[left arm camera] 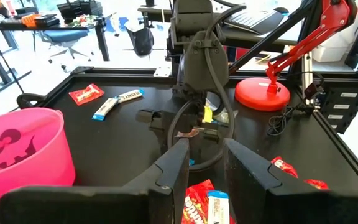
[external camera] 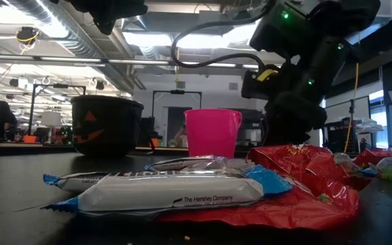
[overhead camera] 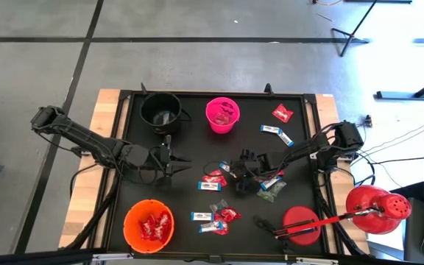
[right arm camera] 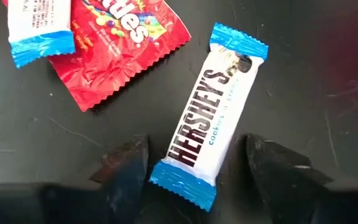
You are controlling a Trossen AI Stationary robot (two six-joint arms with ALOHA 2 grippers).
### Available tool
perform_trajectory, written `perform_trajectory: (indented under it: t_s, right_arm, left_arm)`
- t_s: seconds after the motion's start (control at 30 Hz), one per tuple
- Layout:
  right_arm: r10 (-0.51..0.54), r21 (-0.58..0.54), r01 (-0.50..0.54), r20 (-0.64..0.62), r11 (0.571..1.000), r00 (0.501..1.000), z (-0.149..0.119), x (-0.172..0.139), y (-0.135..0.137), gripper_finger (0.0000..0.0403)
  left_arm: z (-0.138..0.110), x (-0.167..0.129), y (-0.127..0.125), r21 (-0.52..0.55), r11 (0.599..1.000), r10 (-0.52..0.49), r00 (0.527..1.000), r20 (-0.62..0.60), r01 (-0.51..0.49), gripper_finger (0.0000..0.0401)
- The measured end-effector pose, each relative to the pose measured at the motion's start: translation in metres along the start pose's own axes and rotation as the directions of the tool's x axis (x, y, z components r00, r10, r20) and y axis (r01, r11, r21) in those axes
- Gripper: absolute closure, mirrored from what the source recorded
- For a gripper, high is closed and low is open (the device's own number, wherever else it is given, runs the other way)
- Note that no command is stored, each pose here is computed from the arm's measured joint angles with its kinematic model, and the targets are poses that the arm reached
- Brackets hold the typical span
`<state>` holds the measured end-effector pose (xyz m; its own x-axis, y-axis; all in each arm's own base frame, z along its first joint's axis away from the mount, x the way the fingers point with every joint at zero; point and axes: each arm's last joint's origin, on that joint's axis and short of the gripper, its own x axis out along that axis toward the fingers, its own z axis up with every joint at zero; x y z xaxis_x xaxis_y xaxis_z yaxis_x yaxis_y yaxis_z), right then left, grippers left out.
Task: Organize candy in baskets
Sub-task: Put the white chocolate bar into the black bucket
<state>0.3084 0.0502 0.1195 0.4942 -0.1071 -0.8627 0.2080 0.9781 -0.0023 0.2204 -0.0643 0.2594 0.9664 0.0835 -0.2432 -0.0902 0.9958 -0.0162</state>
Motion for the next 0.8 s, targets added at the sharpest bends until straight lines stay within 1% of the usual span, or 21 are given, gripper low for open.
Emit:
perform_trajectory:
  t_s: [0.1,0.27,0.33,0.37,0.57,0.7,0.8]
  right_arm:
    - [-0.011,-0.004,0.011,-0.008,1.000,1.000,-0.001,0.000,-0.001,0.0187]
    - [-0.013,-0.013,0.013,-0.013,1.000,1.000,-0.002,0.001,-0.001,0.0288]
    - [-0.010,-0.022,0.010,-0.009,1.000,1.000,-0.001,-0.001,-0.001,0.0319]
    - [-0.009,-0.027,0.009,-0.007,1.000,1.000,-0.001,-0.002,-0.002,0.0325]
    - [-0.007,-0.036,0.007,0.012,0.999,1.000,0.002,-0.012,-0.004,0.0325]
    - [-0.011,-0.046,0.013,0.052,0.999,0.999,0.006,-0.022,-0.005,0.0303]
    - [-0.015,-0.047,0.019,0.078,0.999,0.997,0.009,-0.028,-0.005,0.0303]
  left_arm:
    - [0.000,0.000,0.000,0.000,1.000,0.000,1.000,0.000,0.000,0.0311]
    - [0.000,0.000,0.000,0.000,1.000,0.000,1.000,0.000,0.000,0.0311]
    - [0.000,0.000,0.000,-0.001,1.000,0.000,1.000,0.000,0.000,0.0311]
    - [0.000,0.000,0.000,-0.003,1.000,0.000,1.000,0.000,0.000,0.0311]
    - [0.000,0.000,0.000,-0.004,1.000,0.000,1.000,0.000,0.000,0.0311]
    - [0.000,0.000,0.000,-0.004,1.000,0.000,1.000,0.000,0.000,0.0311]
    - [0.000,0.000,0.000,-0.005,1.000,0.000,1.000,0.000,0.000,0.0311]
